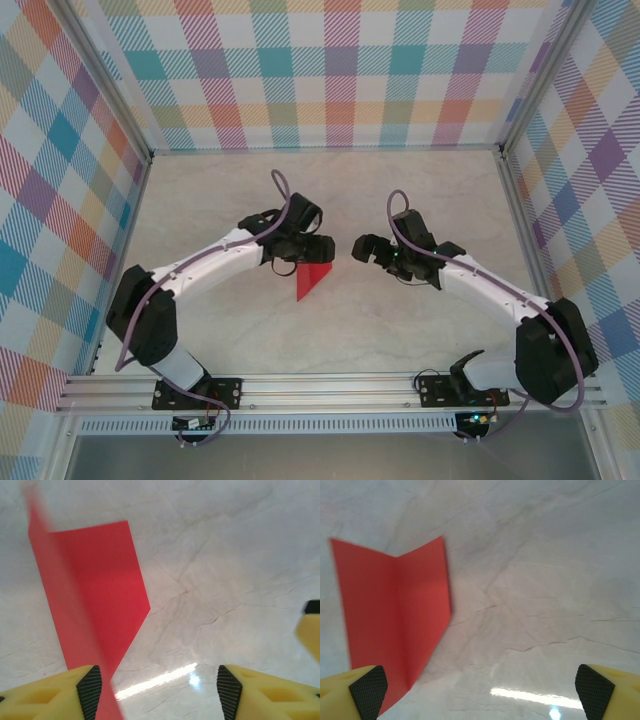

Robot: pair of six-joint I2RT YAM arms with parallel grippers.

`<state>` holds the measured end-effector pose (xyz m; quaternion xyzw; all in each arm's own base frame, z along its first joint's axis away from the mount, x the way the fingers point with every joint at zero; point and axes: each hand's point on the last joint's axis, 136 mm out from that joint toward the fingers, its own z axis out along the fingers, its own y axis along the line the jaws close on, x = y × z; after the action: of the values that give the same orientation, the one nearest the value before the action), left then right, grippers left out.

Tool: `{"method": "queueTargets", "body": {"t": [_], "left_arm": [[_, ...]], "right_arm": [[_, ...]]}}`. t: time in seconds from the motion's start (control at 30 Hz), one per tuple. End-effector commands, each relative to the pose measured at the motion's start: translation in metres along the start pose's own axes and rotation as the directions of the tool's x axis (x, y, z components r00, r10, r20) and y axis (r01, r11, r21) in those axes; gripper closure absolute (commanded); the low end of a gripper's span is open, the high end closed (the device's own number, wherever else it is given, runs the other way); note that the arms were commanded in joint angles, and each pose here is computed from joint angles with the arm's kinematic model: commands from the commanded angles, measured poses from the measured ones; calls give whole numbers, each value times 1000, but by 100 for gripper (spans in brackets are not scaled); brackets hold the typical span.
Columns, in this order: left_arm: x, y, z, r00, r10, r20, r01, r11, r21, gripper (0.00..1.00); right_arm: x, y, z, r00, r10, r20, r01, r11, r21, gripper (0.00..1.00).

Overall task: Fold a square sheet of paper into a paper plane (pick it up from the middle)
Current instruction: Turn over the paper at the center of the table, then third fold the triangle at the center of the table.

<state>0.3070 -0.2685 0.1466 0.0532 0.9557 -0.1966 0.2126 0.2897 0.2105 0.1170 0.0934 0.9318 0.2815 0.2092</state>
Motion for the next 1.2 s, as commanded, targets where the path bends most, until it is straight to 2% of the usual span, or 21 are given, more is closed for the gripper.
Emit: {"method": "queueTargets", "body": {"t": [0.0,0.13,0.3,0.4,0.6,0.87,1.0,1.17], "left_arm": [[6,13,1,997,-74,-16,75,996,52,33],[9,35,5,984,-179,-5,179,981,73,30],[20,54,20,963,-269,-18,269,959,93,29],[25,51,31,959,-282,-42,285,949,137,35],[27,43,42,953,-293,-69,301,931,204,57],[14,48,64,951,-304,-50,308,930,199,64],[7,67,79,923,-383,-31,383,908,173,70],[10,76,92,901,-431,-59,434,886,164,71]], "right_arm": [[6,31,9,998,-15,-62,4,984,-178,0],[18,48,25,991,-16,-135,-17,971,-237,0],[32,44,46,980,9,-196,-50,977,-205,0],[40,32,53,973,49,-224,-88,982,-167,4],[58,24,63,942,104,-319,-148,982,-116,12],[61,24,73,930,114,-350,-159,982,-103,15],[63,28,76,924,113,-364,-164,980,-112,19],[67,31,76,920,116,-374,-168,980,-111,21]]}}
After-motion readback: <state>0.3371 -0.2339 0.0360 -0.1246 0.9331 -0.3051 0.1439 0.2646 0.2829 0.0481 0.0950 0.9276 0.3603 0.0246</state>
